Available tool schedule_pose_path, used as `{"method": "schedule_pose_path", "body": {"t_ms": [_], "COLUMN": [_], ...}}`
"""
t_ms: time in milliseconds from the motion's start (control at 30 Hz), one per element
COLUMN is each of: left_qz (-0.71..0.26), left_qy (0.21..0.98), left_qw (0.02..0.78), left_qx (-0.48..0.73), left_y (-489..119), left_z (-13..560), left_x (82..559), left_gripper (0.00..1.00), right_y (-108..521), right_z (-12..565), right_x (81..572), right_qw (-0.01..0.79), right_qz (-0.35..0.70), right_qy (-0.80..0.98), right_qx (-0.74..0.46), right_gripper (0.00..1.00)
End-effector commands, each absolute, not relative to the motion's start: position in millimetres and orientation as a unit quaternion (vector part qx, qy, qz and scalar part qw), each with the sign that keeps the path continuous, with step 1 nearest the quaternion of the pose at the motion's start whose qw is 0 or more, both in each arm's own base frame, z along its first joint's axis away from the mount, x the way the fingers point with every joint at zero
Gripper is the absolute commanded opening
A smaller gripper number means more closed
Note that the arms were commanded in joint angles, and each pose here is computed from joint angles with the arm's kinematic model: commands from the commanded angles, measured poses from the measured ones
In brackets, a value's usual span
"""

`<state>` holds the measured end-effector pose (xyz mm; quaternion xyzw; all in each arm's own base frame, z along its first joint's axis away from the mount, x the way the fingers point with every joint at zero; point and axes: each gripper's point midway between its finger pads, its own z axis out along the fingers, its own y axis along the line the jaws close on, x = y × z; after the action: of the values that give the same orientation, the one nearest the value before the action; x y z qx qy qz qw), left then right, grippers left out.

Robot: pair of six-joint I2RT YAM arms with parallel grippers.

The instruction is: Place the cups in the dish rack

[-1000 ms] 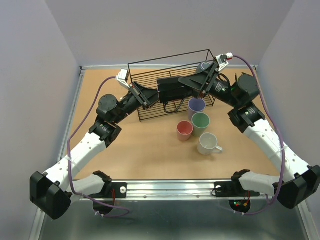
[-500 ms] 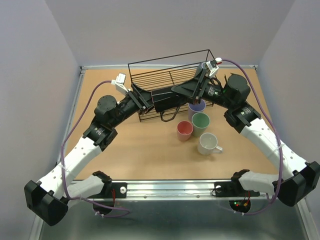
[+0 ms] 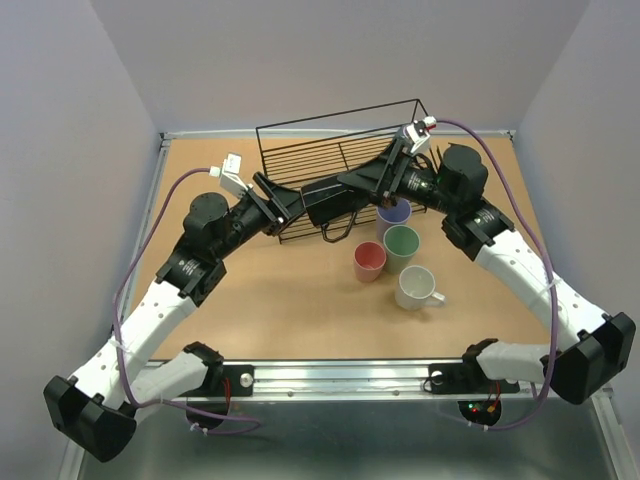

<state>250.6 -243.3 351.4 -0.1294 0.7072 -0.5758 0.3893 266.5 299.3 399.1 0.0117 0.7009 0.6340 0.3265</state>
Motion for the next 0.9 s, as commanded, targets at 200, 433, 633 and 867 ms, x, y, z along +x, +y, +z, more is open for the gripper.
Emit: {"method": "schedule_pose_path", "body": {"t_ms": [200,433,633,867], "left_qz": [-0.507,-0.465,-0.423,-0.402], "left_qy": [0.724,0.746,0.761,0.766], "left_qw": [0.444,0.45,0.466,0.48], "left_qx": [-0.15,-0.158,-0.156,-0.15], "left_y": [-204.9,-190.1,-174.9,-165.0], "left_z": [344.8,331.0,328.3,329.9], "left_x": [253.9,257.1,255.5,249.5], "left_gripper": [0.7,0.7,0.7,0.7], "right_y": [292.1,280.7,261.3,240.3], "right_z": [465.9,467.1,448.7,425.6], "right_x": [279.5,307.3,350.9,395.5], "right_qw": [0.416,0.468,0.513,0.535], "right_qz": [0.625,0.561,0.441,0.318], "right_qy": [0.66,0.683,0.735,0.779], "right_qx": [-0.013,0.007,0.042,0.078], "right_gripper": [0.01,0.0,0.0,0.0]}}
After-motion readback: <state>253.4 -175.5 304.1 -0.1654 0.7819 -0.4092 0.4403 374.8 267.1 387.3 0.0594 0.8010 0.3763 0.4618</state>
